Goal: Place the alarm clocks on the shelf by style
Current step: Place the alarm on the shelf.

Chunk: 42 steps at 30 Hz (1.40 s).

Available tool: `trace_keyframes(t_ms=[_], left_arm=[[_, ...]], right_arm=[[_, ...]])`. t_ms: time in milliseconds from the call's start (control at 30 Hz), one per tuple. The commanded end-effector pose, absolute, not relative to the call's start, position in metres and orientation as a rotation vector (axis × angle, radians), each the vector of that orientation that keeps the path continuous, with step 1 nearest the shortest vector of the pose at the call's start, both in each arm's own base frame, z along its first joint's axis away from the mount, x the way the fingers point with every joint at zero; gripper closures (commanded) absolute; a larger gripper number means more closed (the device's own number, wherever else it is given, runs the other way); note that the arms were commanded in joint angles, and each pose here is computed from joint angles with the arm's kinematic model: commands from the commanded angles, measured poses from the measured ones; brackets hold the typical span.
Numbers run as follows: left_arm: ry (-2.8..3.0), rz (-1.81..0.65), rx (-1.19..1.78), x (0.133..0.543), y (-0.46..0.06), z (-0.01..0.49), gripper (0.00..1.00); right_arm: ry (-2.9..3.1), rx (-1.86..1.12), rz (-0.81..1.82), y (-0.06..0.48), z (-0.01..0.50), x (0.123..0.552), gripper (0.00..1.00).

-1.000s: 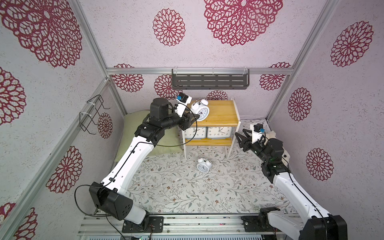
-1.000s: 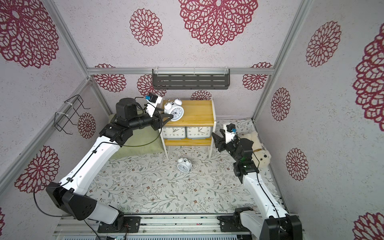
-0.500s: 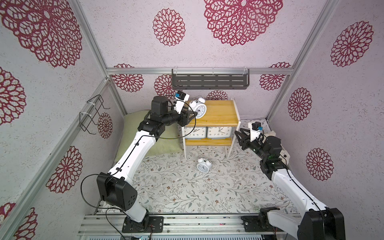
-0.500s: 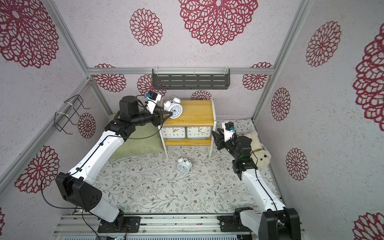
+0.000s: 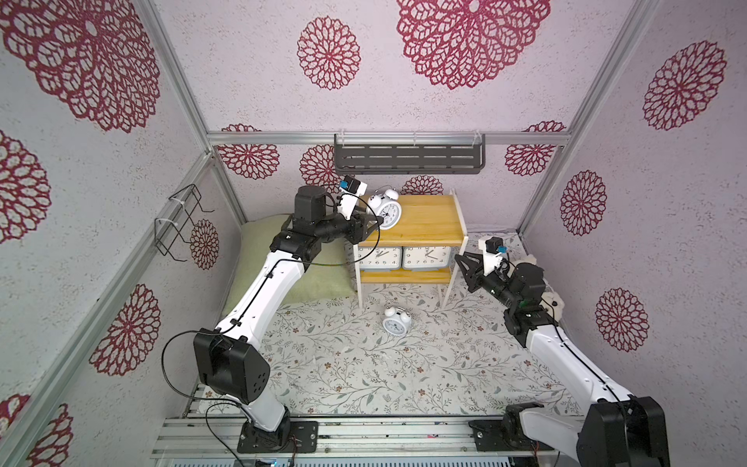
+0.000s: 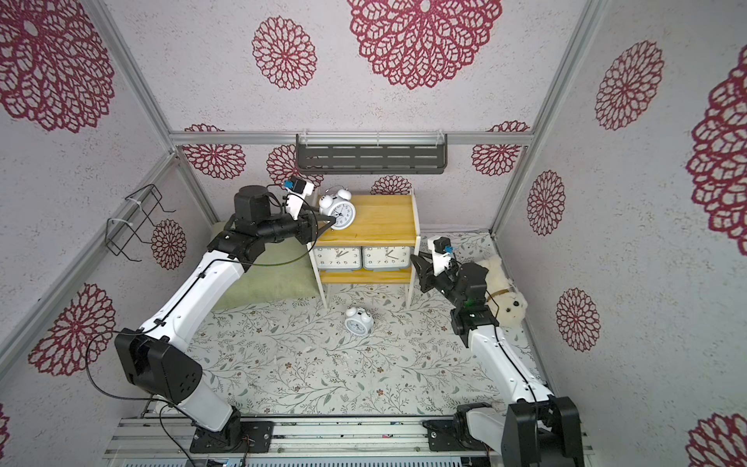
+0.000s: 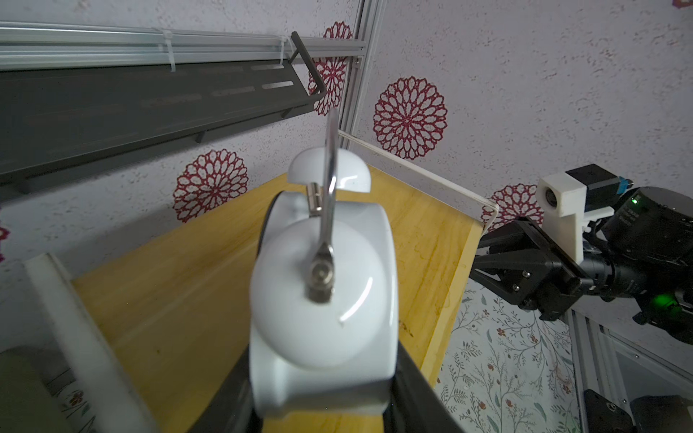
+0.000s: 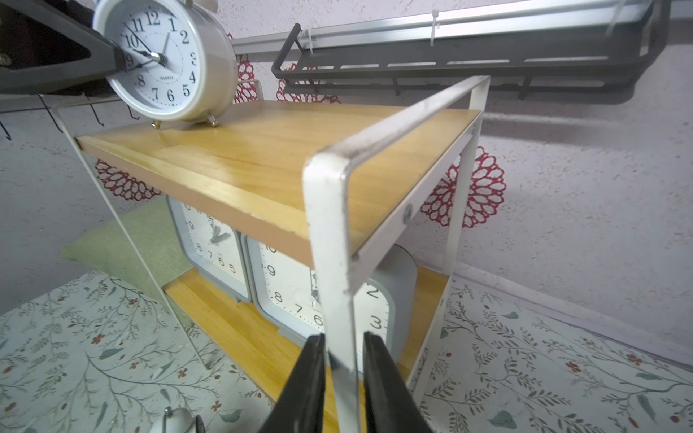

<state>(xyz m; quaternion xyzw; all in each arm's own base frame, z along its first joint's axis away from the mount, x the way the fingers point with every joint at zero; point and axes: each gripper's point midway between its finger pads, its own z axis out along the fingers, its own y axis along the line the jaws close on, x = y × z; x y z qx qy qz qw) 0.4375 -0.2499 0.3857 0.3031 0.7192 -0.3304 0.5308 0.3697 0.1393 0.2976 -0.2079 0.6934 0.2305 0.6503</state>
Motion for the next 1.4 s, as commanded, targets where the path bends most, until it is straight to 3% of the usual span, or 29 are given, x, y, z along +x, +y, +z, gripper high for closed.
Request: trace_keyframes(t_ms=[0,267,467,800,1000,1367], left_arm=[[1.635,-0.775,0.74,0.441,-0.249,0.408,0.83],[1.65,-0.775,0.734,0.445,-0.246,0.402,0.77],[1.649,-0.771,0.742,0.445,-0.246,0.401,0.63],[1.649,-0.767,0.744,0.447,-0.246,0.4,0.31],[1.651,-0.745,0.734,0.448,-0.243,0.401,0.19],[1.654,-0.64,0.733,0.444,-0.232,0.405,0.17]], right_arm=[[1.48,-0.507,0.518,0.144,0.329,0.367,0.79],[1.477,-0.523,0.526,0.147,0.329,0.367,0.86],[1.473,-0.527,0.527,0.148,0.331,0.367,0.9],[1.477,-0.526,0.527,0.148,0.33,0.367,0.91],[1.483,-0.528,0.527,0.148,0.328,0.367,0.91],[1.484,-0.531,0.525,0.148,0.328,0.367,0.91]])
